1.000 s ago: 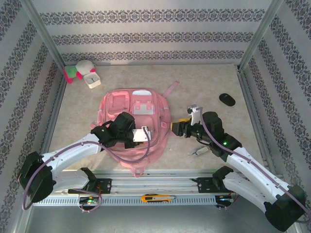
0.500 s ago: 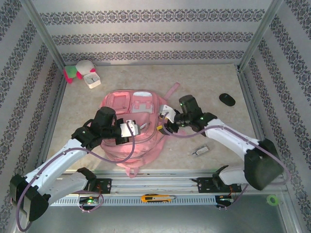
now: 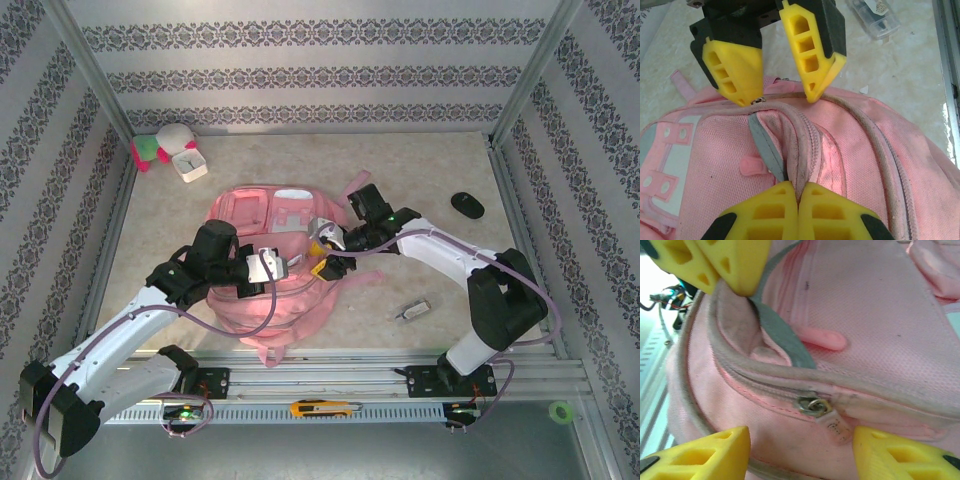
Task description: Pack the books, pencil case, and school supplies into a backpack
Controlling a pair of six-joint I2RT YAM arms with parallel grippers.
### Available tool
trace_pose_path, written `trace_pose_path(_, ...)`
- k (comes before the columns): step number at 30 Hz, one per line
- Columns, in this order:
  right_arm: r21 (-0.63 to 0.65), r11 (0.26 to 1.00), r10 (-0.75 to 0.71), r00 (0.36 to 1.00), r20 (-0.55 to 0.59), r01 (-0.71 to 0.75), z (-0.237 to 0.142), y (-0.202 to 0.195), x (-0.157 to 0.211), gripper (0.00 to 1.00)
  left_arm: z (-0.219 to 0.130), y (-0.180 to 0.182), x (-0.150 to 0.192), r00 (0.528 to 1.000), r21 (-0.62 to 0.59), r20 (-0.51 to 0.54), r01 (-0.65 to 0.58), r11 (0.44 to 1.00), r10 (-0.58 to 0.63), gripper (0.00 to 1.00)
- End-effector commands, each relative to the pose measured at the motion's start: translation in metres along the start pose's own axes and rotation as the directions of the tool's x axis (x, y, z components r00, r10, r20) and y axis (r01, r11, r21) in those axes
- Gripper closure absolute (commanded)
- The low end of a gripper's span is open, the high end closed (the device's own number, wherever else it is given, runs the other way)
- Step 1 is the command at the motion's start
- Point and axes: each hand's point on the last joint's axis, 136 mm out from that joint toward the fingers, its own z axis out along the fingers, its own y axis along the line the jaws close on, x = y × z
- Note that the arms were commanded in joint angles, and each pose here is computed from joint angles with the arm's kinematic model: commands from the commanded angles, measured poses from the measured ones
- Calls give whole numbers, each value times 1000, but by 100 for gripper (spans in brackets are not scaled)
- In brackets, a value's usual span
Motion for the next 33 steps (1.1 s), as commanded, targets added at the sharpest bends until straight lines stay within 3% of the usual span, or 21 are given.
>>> trace_pose_path(1,-147,989,37,997,60,-28,5,27,-16,49,-13,17,-43,983,-59,175,-43,997,53,100)
trace_pose_path(5,-154,984,101,992,77,-89,4,24,-23,52,-13,19,-43,983,-67,176,-39,997,50,100)
trace_pose_path(8,-28,969,246,968,52,-245,10,-6,-21,43,-12,19,-45,981,-66,189,-37,997,48,100)
trace_pose_path(10,-5,958,287,956,55,-287,11,-14,-21,44,-11,18,-45,979,-63,199,-31,998,43,100)
trace_pose_path(14,-35,961,276,959,60,-274,10,-8,-18,68,-11,21,-43,981,-82,191,-18,996,33,100)
trace_pose_path(18,-45,961,278,957,83,-275,-1,1,-16,79,-8,35,-32,991,-151,133,13,988,7,100)
trace_pose_path(22,-34,962,273,955,112,-271,-9,10,-20,100,-3,44,-20,996,-186,80,64,980,-50,100)
trace_pose_path(33,68,950,287,940,182,-303,-14,28,-48,100,9,74,-26,978,-321,60,210,923,-201,100)
